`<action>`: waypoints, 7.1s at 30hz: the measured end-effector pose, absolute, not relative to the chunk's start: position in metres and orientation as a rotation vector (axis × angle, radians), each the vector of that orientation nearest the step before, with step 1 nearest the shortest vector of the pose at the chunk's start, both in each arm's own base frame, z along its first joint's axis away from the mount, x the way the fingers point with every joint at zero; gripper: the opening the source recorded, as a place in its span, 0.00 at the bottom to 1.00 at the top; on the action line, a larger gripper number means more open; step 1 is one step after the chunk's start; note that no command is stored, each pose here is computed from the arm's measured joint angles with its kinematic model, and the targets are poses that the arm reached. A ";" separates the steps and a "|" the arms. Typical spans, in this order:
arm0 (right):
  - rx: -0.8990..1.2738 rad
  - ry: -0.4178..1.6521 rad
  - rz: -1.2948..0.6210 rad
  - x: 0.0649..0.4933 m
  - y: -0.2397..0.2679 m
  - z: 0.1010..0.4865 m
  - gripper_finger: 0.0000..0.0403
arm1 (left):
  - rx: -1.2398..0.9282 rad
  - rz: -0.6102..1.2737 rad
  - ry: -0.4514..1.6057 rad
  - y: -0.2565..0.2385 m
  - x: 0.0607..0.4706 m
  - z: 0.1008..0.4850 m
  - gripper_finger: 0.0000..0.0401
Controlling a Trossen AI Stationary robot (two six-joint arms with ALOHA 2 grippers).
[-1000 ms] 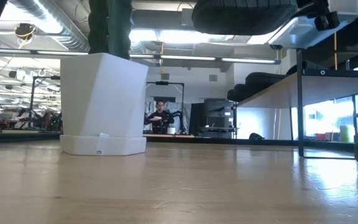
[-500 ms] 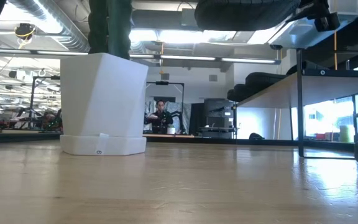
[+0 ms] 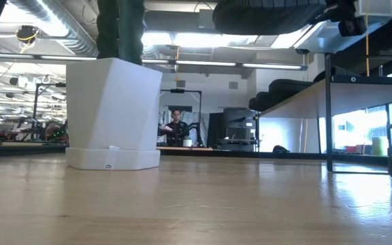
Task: Pick and place slides into the shelf
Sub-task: Put the black slide on the shelf
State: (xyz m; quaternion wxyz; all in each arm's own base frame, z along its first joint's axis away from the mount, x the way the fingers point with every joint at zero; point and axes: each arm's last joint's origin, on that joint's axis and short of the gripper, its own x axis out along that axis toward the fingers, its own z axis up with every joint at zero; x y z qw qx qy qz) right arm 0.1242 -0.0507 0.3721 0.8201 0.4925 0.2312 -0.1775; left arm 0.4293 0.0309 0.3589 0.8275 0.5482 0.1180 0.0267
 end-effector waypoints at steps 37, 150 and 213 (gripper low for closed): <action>0.990 0.361 -0.527 0.067 -0.029 0.378 0.09 | 0.742 0.146 0.281 0.062 0.417 0.365 0.54; 0.604 0.885 -0.462 0.010 -0.001 0.332 0.44 | 0.362 0.292 0.257 0.119 0.372 0.396 0.54; 0.184 1.008 -0.344 0.017 -0.007 0.331 0.44 | 0.332 0.221 0.330 0.093 0.377 0.388 0.54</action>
